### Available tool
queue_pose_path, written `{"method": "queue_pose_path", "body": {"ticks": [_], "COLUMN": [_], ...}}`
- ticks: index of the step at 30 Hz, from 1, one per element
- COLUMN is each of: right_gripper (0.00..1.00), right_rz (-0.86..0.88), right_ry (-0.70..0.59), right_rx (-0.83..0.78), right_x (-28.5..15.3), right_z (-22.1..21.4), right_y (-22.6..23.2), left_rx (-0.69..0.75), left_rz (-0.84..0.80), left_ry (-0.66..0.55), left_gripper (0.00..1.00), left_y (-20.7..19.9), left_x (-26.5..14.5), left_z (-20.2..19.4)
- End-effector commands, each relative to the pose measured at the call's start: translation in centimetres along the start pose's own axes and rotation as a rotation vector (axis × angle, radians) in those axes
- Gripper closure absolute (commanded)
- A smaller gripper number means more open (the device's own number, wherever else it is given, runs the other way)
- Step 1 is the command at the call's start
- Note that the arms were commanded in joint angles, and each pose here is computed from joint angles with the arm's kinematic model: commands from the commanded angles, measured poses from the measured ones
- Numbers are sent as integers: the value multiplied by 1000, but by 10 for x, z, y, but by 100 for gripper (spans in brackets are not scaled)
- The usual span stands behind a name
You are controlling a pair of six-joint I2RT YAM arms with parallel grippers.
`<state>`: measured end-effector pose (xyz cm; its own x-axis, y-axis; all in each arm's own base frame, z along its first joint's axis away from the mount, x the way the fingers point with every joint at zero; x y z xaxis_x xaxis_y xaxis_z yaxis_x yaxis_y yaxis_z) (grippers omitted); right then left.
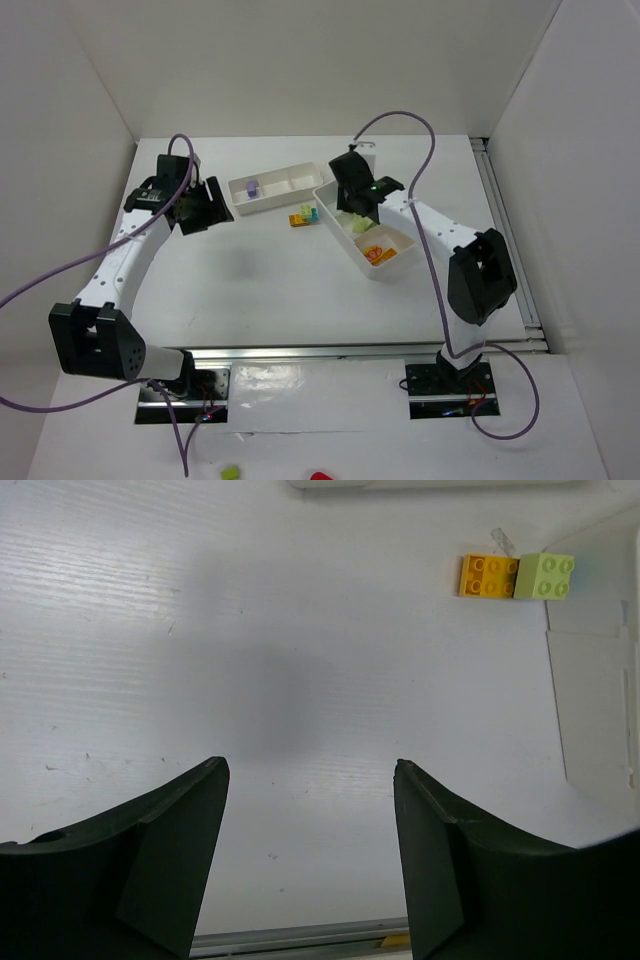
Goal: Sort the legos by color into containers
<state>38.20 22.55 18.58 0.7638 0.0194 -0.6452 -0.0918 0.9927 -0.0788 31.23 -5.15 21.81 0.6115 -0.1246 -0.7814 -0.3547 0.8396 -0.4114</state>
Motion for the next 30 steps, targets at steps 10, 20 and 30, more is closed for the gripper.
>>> {"method": "queue_pose_path", "body": {"ticks": [10,20,30], "right_gripper": [27,30,25], "right_rz": [-54,184,204], "right_ry": [-40,-72,3], "right_rx": [35,-147,-182], "right_x": [11,-12,45], "right_z": [15,16,0], "right_y": [-27,83,129], "left_rx": [18,9,9], "left_rz": [-54,-37,-29], "left_ry": [-21,-57,-63], "left_gripper": [23,23,23], "left_y": [-21,-21,-18], "left_x": [-1,-4,-8], "left_z": [8,16,14]}}
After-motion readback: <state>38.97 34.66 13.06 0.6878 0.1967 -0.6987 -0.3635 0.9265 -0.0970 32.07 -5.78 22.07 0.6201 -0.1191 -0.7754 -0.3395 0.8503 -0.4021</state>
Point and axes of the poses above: each gripper's point midway between its finger pads, its own x axis out along the fingers, its own y axis along the line the jaws close on, z = x × y, the point moved 4 cm from there along -x, back along the fingers, and after that the axes turned 11 degrees about -x, right-handed, at the moved point
